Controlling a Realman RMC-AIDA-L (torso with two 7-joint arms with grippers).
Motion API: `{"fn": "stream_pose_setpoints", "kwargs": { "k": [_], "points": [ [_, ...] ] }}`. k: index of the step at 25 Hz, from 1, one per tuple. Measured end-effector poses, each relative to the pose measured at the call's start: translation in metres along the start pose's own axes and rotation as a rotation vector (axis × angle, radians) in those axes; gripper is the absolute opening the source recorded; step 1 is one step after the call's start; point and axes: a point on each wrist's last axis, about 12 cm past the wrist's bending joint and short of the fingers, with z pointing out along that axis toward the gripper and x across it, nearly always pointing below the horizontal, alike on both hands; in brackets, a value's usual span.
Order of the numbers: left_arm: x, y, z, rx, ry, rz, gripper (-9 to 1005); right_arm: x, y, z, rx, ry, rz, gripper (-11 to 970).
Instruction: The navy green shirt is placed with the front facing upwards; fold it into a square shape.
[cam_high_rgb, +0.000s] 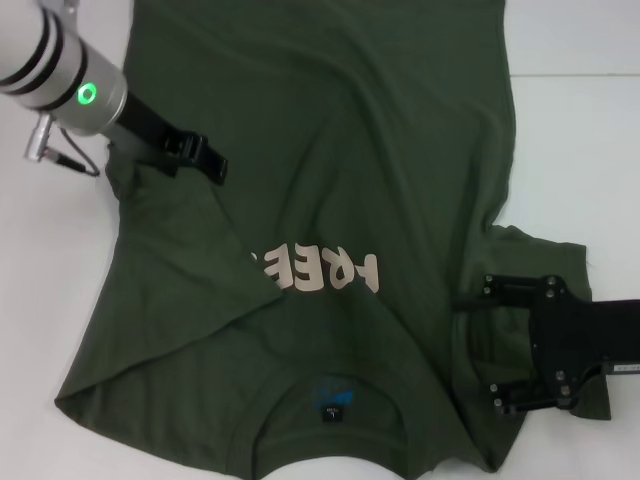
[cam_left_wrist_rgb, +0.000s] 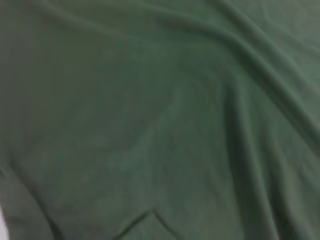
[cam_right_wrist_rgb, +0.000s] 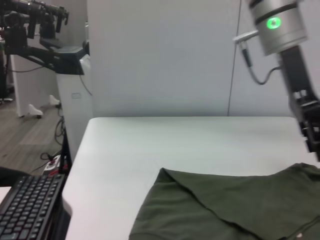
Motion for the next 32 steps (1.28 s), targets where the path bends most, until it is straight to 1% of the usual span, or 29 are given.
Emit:
{"fn": "stream_pose_setpoints", "kwargs": {
  "k": [2,5,10,13,14,17,19,22,24,26,29,32],
  "points": [
    [0.01,0.0,-0.003,0.059,-0.026,0.032,641,0.0,-0.001,-0.003,0.015,-0.006,0.005,806],
    [0.029,0.002,-0.007,0.181,-0.079,0.065,652,0.001,0.0,-0.008,0.041,-0.015,0.013,806],
    [0.061,0.011,-0.015,0.429,-0.194,0.064,653,0.001,-0.001,-0.017,0.082,-0.024,0.047,804],
    [0.082,0.021,-0.024,0.586,-0.289,0.065,650,0.001,0.0,-0.02,0.088,-0.024,0.063,803],
    [0.088,0.024,-0.025,0.621,-0.315,0.066,649,0.002,0.001,-0.021,0.089,-0.024,0.065,803],
    [0.113,0.036,-0.026,0.73,-0.419,0.05,647,0.003,0.003,-0.022,0.092,-0.023,0.074,802],
    [0.129,0.04,-0.024,0.766,-0.47,0.064,645,0.004,0.004,-0.023,0.094,-0.023,0.083,802],
    [0.148,0.042,-0.021,0.773,-0.508,0.146,647,0.004,0.005,-0.026,0.091,-0.024,0.104,801],
    [0.162,0.041,-0.017,0.781,-0.529,0.223,650,0.003,0.006,-0.028,0.092,-0.021,0.119,800],
    [0.174,0.039,-0.011,0.784,-0.534,0.296,650,0.003,0.008,-0.032,0.099,-0.015,0.132,800],
    [0.188,0.036,-0.002,0.795,-0.5,0.36,646,0.002,0.009,-0.038,0.119,0.003,0.141,799],
    [0.196,0.033,0.002,0.816,-0.492,0.404,647,-0.002,0.011,-0.044,0.131,0.019,0.15,798]
  ]
}}
